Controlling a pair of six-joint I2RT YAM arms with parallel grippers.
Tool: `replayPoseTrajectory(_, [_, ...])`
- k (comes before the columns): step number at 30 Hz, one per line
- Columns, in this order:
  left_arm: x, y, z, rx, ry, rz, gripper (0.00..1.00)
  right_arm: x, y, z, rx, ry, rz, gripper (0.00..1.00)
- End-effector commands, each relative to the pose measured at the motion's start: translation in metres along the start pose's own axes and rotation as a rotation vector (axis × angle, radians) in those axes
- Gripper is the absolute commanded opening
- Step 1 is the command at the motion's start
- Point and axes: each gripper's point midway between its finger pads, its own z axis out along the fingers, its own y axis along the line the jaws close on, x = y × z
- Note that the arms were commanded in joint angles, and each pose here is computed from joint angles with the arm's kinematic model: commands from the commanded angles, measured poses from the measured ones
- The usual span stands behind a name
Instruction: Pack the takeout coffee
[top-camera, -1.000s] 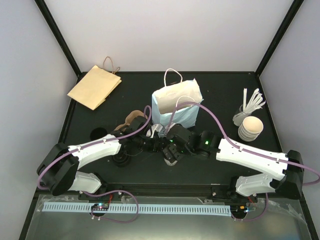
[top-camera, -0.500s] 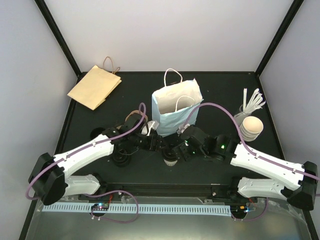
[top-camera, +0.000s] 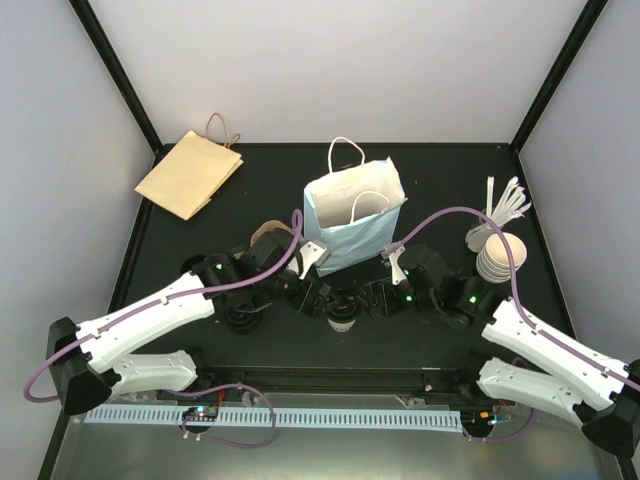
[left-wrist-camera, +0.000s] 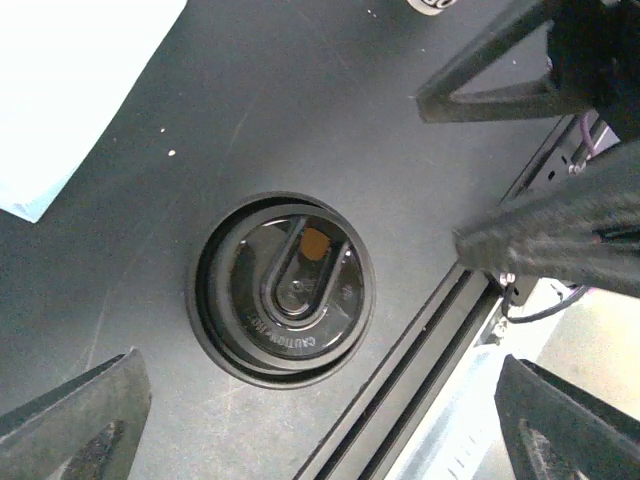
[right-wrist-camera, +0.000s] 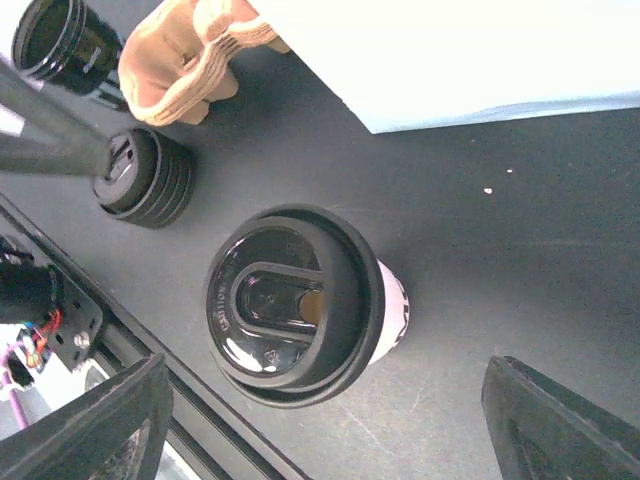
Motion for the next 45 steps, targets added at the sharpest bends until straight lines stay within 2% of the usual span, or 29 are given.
replayPoseTrajectory(1, [-0.009,-0.008,-0.009,-0.074,-0.028,0.173,0.99,-0.003,-0.002,0.002,-0.02,-0.022,0.058,0.85])
replayPoseTrajectory(8, [-0.009,-0.023,-0.012,-0.012,-0.094,0.372,0.99,-0.008,-0.008,-0.003,-0.016,-0.094,0.089,0.85])
replayPoseTrajectory(12, [-0.01,-0.03,-0.017,0.022,-0.13,0.465,0.99,-0.003,-0.014,-0.001,0.014,-0.083,0.087,0.85])
replayPoseTrajectory(19, [-0.022,-0.032,-0.019,-0.003,-0.139,0.498,0.99,0.007,-0.018,0.004,0.021,-0.044,0.086,0.85])
replayPoseTrajectory(33, [-0.024,-0.026,-0.013,-0.026,-0.162,0.493,0.99,0.004,-0.023,0.006,0.043,-0.064,0.093,0.88])
replayPoseTrajectory(39, [-0.014,-0.031,-0.007,0.026,-0.135,0.556,0.99,0.004,-0.023,0.01,0.048,-0.056,0.108,0.89])
replayPoseTrajectory(45, [-0.008,-0.028,0.002,0.024,-0.088,0.636,0.99,0.015,-0.017,0.015,-0.007,-0.013,0.117,0.87])
